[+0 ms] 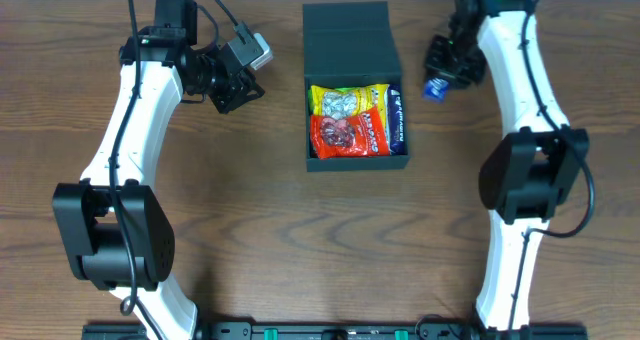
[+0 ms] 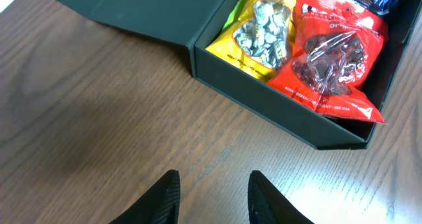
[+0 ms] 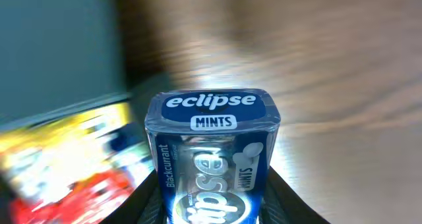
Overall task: Pack container
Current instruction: 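Carry the Eclipse tin left and drop it into the box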
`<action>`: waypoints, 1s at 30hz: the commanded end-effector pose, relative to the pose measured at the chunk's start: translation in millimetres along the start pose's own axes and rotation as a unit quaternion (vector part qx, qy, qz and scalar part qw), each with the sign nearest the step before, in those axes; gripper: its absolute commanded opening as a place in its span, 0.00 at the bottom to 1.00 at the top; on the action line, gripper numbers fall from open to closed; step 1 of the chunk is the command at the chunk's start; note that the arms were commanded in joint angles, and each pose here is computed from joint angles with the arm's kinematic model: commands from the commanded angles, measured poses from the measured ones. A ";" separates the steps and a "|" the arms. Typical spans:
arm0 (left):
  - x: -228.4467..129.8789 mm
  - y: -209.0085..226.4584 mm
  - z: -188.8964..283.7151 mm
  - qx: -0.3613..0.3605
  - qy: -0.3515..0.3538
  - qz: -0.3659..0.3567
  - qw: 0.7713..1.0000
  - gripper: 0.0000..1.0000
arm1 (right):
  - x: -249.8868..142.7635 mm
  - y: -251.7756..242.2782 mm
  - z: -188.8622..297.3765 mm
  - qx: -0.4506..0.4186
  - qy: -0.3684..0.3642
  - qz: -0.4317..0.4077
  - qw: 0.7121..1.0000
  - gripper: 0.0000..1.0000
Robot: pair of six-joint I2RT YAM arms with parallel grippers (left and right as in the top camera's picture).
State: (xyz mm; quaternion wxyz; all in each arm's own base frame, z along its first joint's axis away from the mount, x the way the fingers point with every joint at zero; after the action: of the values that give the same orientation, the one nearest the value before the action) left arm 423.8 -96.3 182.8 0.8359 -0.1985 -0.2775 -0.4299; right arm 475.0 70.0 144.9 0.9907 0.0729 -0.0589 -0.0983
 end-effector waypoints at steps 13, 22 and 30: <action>5.0 1.4 4.2 0.005 -0.005 -0.015 1.000 0.37 | -47.5 96.9 -1.3 -0.001 0.001 0.120 0.993 0.02; 5.1 1.4 4.2 0.005 -0.005 -0.015 1.000 0.40 | -54.1 88.9 -2.5 -0.022 0.016 0.128 0.991 0.24; 5.5 1.8 4.2 0.006 -0.006 -0.015 1.000 0.42 | -51.8 88.5 -2.3 -0.021 0.012 0.129 0.991 0.81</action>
State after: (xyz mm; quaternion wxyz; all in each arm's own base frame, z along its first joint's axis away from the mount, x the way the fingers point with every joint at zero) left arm 424.0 -96.3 182.9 0.8333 -0.1966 -0.2791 -0.4348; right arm 441.2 170.1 145.9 0.9972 0.0502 -0.0461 0.0317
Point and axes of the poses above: each gripper's point midway between its finger pads, its own z axis back along the fingers, its own y axis along the line the jaws close on, x = y × z, the point moved 3 cm from there along z, back along the fingers, and after that the axes turned 4 degrees about z, right-handed, at the moved point
